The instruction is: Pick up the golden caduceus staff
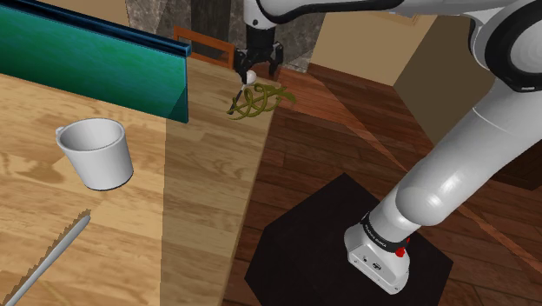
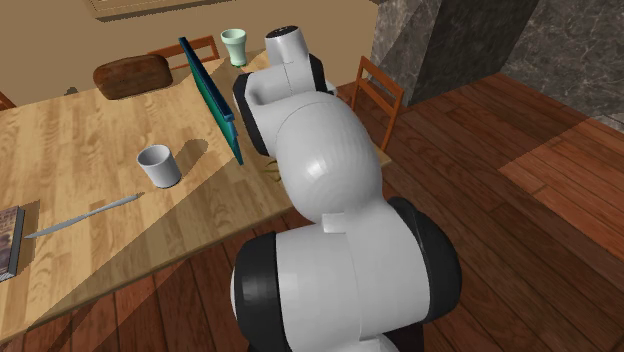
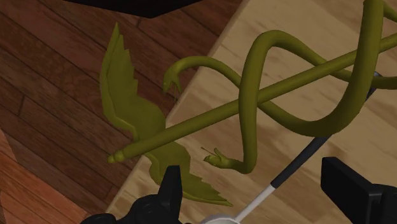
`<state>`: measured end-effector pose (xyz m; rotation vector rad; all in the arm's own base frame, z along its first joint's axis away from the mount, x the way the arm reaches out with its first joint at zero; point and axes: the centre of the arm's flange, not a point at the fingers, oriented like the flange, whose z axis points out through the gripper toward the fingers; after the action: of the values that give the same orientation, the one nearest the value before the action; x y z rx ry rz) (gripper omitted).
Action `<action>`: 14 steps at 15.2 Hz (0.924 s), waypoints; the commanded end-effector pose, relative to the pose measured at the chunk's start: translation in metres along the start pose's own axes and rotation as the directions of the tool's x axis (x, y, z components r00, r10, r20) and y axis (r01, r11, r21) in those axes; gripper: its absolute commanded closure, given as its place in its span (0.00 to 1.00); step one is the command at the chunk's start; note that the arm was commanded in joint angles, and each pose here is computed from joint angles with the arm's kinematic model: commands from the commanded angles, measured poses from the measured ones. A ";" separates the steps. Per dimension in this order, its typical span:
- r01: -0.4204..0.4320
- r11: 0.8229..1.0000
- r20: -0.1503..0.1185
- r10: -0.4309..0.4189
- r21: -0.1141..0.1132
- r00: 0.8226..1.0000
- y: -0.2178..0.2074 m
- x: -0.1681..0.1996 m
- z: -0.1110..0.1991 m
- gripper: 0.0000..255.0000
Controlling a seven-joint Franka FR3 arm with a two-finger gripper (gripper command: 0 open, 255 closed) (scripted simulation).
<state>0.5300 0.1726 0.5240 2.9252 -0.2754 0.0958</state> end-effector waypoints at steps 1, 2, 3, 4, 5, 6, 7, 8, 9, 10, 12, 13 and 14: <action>0.000 1.000 0.000 0.000 0.000 1.000 -0.001 -0.001 0.011 0.00; 0.000 1.000 0.000 0.000 0.000 1.000 -0.002 -0.002 0.014 0.00; 0.000 1.000 0.000 0.000 0.000 1.000 -0.002 -0.002 0.014 0.00; 0.000 1.000 0.000 0.000 0.000 1.000 -0.001 -0.002 0.014 1.00; 0.000 1.000 0.000 0.000 0.000 1.000 -0.001 -0.002 0.015 1.00; 0.000 1.000 0.000 0.000 0.000 1.000 -0.001 -0.002 0.015 1.00; 0.000 1.000 0.000 0.000 0.000 1.000 -0.001 -0.002 0.015 1.00; 0.000 1.000 0.000 0.000 0.000 1.000 -0.001 -0.002 0.015 1.00; 0.000 1.000 0.000 0.000 0.000 1.000 -0.001 -0.002 0.015 1.00; 0.000 1.000 0.000 0.000 0.000 1.000 -0.001 -0.002 0.015 1.00; 0.000 1.000 0.000 0.000 0.000 1.000 0.000 -0.002 0.015 1.00; 0.000 1.000 0.000 0.000 0.000 1.000 -0.002 -0.002 0.014 1.00; 0.000 1.000 0.000 0.000 0.000 1.000 -0.001 -0.001 0.009 1.00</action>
<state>0.5294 0.1708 0.5122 2.9252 -0.2757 0.0965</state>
